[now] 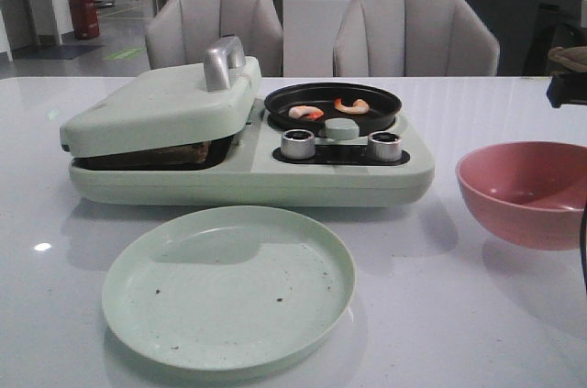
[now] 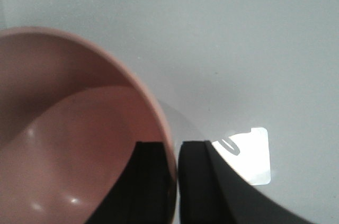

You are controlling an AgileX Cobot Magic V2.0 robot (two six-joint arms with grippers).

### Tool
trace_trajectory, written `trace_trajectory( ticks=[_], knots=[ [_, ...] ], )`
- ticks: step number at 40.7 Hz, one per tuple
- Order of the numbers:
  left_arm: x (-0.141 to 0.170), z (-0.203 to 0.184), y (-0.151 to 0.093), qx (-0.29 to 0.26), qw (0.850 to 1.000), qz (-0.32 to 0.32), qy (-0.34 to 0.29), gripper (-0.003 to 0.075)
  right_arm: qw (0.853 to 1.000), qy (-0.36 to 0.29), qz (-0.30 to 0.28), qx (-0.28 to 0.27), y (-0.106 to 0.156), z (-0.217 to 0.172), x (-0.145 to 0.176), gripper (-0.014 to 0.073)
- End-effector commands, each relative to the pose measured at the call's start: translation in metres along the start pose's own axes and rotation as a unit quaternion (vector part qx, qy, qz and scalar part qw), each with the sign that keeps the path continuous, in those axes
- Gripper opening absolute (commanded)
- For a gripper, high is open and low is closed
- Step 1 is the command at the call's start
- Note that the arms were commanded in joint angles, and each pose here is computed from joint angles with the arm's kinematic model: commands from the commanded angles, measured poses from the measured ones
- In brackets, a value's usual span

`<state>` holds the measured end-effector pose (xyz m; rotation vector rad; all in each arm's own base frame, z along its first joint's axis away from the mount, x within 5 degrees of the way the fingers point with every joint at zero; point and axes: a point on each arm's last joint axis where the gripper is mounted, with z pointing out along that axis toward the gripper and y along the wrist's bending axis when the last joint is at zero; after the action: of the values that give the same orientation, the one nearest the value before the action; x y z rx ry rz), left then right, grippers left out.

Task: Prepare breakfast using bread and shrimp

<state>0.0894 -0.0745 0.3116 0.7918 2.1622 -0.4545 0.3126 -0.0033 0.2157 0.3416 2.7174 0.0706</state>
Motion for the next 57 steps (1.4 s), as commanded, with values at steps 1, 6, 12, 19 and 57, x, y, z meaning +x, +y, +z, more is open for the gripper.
trace_trajectory(
  ticks=[1, 6, 12, 19, 57],
  knots=[
    [-0.013, -0.006, -0.001, 0.0, 0.999, -0.004, -0.046, 0.0102, 0.998, -0.063, -0.007, -0.01, 0.001, -0.02, -0.013, 0.0413],
    [-0.013, -0.006, -0.001, 0.001, 0.999, -0.004, -0.046, 0.0102, 0.998, -0.053, -0.014, -0.002, -0.001, -0.023, -0.012, 0.0508],
    [-0.012, -0.006, -0.001, 0.001, 0.999, -0.004, -0.045, 0.0102, 0.997, -0.074, -0.029, -0.002, 0.001, -0.049, -0.009, 0.0496],
    [-0.012, -0.006, -0.001, 0.001, 0.999, -0.004, -0.045, 0.0102, 0.987, -0.137, -0.085, -0.023, 0.011, -0.102, 0.008, 0.0496],
    [-0.012, -0.006, -0.002, 0.003, 0.999, -0.005, -0.044, 0.0102, 0.947, -0.285, -0.123, -0.075, -0.06, -0.206, 0.239, 0.0169]
  ],
)
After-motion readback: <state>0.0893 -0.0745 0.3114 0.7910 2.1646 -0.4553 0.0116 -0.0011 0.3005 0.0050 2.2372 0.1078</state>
